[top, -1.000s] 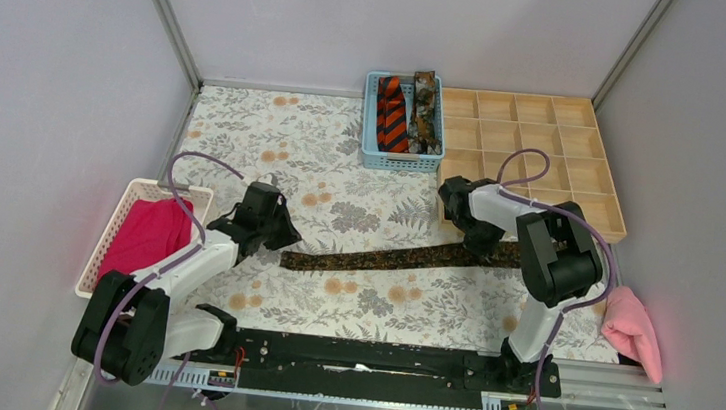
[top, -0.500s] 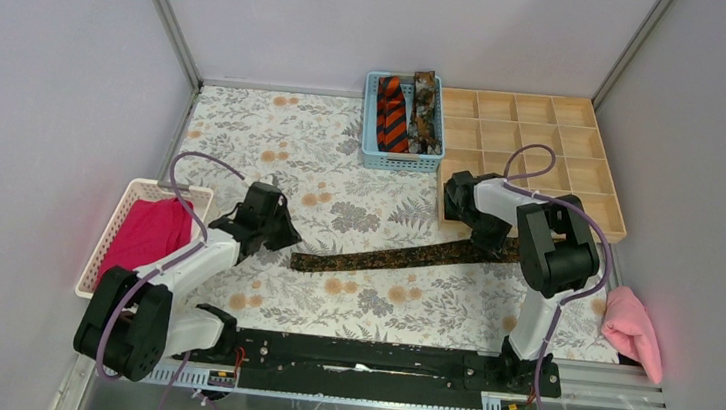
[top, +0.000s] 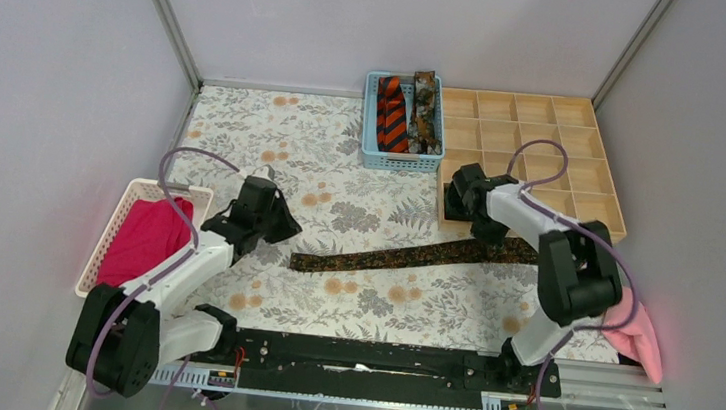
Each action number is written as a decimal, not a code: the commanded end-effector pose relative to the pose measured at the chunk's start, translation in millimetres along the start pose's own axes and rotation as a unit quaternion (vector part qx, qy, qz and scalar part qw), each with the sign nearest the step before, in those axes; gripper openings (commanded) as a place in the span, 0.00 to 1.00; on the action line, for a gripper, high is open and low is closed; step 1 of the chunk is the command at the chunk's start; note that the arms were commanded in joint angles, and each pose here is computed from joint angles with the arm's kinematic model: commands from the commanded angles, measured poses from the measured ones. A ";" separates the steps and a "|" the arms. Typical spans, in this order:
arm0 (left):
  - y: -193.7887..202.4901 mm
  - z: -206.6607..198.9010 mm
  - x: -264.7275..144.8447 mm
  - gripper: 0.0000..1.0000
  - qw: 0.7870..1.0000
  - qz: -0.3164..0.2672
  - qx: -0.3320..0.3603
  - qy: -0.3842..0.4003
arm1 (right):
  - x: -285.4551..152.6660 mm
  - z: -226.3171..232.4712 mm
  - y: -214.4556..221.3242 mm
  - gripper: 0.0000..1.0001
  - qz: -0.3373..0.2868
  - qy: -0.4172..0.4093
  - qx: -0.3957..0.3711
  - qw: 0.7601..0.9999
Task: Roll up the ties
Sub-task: Flatten out the tie at the center of the board, then roll the tie at the center of the board.
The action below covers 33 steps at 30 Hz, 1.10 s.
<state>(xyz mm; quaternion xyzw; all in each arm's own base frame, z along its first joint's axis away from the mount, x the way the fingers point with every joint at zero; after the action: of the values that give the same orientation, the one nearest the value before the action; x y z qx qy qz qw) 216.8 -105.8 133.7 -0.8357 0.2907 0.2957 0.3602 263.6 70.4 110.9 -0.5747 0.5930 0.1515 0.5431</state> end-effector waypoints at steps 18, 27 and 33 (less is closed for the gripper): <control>-116.9 -84.8 -164.4 0.17 0.945 -0.292 -0.083 0.120 | -184.6 122.6 96.7 0.50 -0.219 -0.230 -0.312 0.895; -159.0 -93.3 -178.1 0.18 0.943 -0.250 -0.076 0.205 | -222.6 184.0 151.4 0.53 -0.215 -0.311 -0.372 0.848; -198.9 -54.4 -147.0 0.09 0.963 -0.223 -0.093 0.115 | -242.4 215.8 181.0 0.54 -0.218 -0.330 -0.406 0.824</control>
<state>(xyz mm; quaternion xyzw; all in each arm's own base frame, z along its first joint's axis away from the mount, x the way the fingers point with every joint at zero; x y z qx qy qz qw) 263.5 -13.3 366.1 -0.9511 0.1012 0.0810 0.2805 160.9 397.7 148.4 -0.7742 0.1487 0.4151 0.4540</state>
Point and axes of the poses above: each gripper's point midway between its finger pads, its own x axis out along the fingers, its own z axis along the line the jaws close on, y = z × x, the point moved 8 cm from there along -x, back along the fingers, and after that the axes turned 8 degrees about -x, right-handed, at the moved point
